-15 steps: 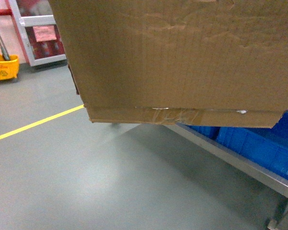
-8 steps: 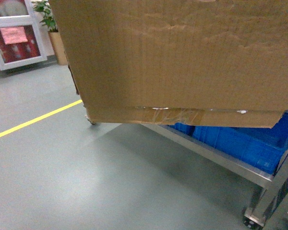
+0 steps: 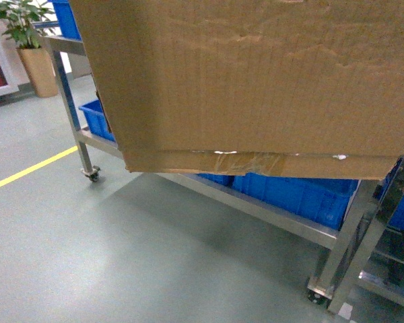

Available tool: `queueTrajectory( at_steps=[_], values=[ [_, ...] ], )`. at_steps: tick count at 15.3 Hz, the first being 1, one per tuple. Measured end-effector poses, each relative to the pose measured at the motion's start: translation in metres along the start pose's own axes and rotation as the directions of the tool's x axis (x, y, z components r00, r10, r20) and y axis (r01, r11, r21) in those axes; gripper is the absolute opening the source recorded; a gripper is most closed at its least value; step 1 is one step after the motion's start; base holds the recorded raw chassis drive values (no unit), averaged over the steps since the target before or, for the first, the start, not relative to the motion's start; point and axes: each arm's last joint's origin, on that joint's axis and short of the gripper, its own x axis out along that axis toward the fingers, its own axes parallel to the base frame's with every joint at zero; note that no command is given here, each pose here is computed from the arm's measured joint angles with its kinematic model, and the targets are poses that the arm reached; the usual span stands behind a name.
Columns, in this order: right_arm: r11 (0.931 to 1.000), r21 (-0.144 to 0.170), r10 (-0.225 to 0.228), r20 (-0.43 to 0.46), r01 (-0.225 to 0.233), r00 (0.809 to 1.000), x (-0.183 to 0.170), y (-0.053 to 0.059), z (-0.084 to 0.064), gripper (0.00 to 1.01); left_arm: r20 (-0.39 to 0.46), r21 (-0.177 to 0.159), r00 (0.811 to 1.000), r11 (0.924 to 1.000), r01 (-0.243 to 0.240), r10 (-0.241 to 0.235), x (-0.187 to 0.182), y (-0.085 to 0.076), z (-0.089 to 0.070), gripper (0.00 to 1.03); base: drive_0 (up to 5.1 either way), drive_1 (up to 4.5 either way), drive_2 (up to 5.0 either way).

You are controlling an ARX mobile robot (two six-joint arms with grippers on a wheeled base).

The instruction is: Sort boxes to right shelf from conveyor

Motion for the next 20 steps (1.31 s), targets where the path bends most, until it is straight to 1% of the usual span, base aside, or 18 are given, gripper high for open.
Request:
queueTrajectory(
  at_steps=[20],
  values=[
    [1.0000,0.000,0.000,0.000,0.000,1.000,0.0000,0.0001,0.0001,0.02,0.000,0.000,1.000,1.0000,0.000,0.000,0.0000,0.0000,0.0000,0.02,-1.3,-1.35,-1.3]
  ],
)
